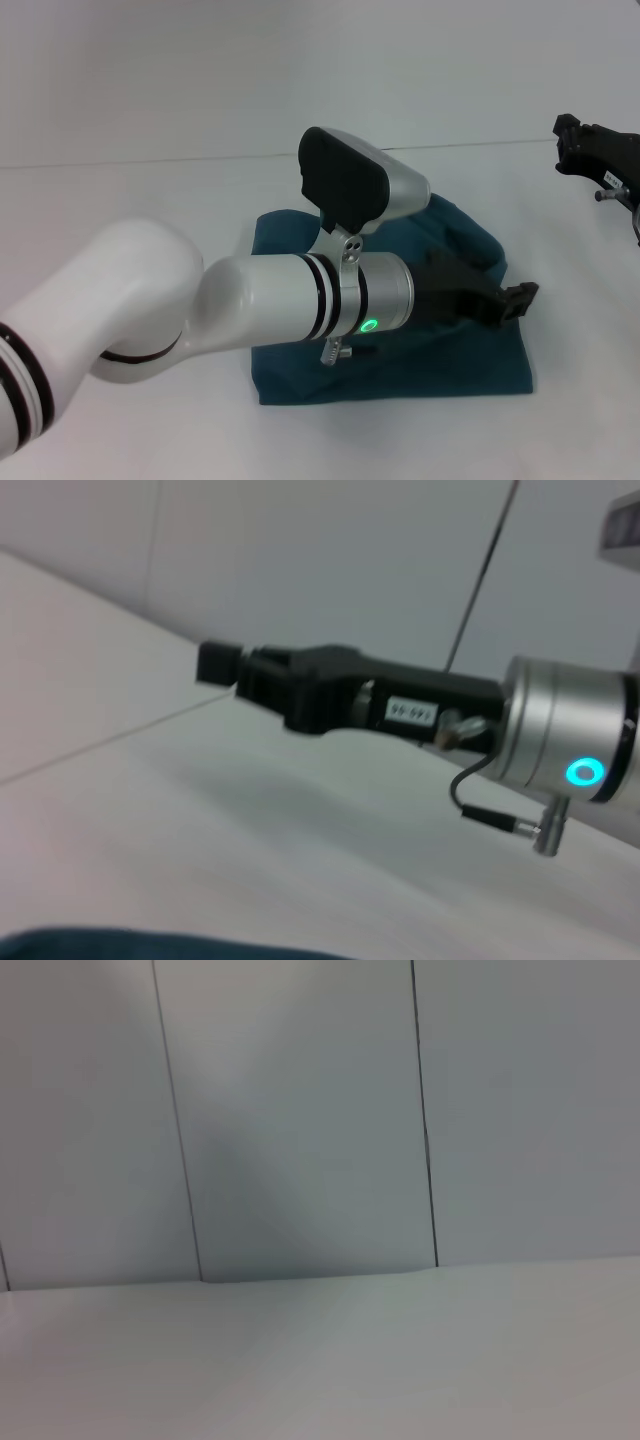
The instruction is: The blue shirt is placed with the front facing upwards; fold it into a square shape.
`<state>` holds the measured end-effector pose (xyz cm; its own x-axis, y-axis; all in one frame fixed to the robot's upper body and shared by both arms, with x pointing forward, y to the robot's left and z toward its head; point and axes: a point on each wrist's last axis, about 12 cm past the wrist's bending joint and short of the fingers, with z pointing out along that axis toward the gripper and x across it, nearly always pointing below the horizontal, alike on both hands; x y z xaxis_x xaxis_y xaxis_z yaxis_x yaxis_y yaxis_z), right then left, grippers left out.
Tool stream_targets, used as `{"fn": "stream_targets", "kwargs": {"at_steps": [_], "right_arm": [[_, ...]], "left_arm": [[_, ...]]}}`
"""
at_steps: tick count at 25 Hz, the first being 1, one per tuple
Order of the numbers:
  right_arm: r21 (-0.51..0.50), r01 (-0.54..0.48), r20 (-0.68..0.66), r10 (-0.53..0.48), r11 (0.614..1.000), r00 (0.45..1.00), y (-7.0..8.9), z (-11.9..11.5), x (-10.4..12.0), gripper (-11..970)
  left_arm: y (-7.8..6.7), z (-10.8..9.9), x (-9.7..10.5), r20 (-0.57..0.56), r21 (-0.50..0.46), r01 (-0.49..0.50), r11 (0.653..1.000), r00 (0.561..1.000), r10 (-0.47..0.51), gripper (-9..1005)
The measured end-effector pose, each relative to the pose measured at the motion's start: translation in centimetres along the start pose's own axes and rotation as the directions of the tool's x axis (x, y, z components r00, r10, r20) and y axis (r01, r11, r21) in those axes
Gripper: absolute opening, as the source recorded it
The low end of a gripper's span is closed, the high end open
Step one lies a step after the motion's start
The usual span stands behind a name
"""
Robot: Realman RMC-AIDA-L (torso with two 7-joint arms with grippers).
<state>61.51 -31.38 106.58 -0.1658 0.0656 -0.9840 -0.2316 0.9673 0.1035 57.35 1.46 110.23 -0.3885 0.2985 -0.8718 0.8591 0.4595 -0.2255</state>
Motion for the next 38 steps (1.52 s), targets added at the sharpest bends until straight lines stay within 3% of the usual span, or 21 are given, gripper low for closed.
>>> {"fn": "stream_targets", "kwargs": {"at_steps": [4,18,24,31,35,38], "right_arm": [[0.003,-0.003,-0.001,0.003,1.0,1.0,-0.1,0.0,0.0,77],[0.004,-0.011,-0.005,0.011,1.0,1.0,-0.1,-0.1,0.2,80],[0.0,-0.008,-0.003,0.008,1.0,1.0,0.0,-0.1,0.1,81],[-0.016,0.002,-0.001,-0.002,1.0,1.0,-0.8,-0.6,-0.3,82],[-0.102,0.013,-0.003,-0.013,0.995,1.0,-1.1,-1.0,-1.6,83],[-0.175,0.071,-0.027,-0.077,0.982,0.997,-0.9,-0.5,-3.3,84]], "left_arm": [[-0.2,-0.1,-0.5,0.025,0.0,-0.048,0.999,0.999,0.048,392],[-0.3,0.2,-0.9,0.011,0.005,-0.101,0.995,0.995,0.1,841],[-0.1,0.1,-1.7,0.01,-0.017,-0.213,0.977,0.977,0.213,919],[1.9,-4.4,-3.0,0.205,-0.208,-0.248,0.946,0.935,0.29,919],[3.5,-7.9,-2.6,0.283,-0.343,-0.254,0.904,0.89,0.357,919],[4.5,-9.5,-1.5,0.353,-0.365,-0.249,0.897,0.855,0.38,919]]}}
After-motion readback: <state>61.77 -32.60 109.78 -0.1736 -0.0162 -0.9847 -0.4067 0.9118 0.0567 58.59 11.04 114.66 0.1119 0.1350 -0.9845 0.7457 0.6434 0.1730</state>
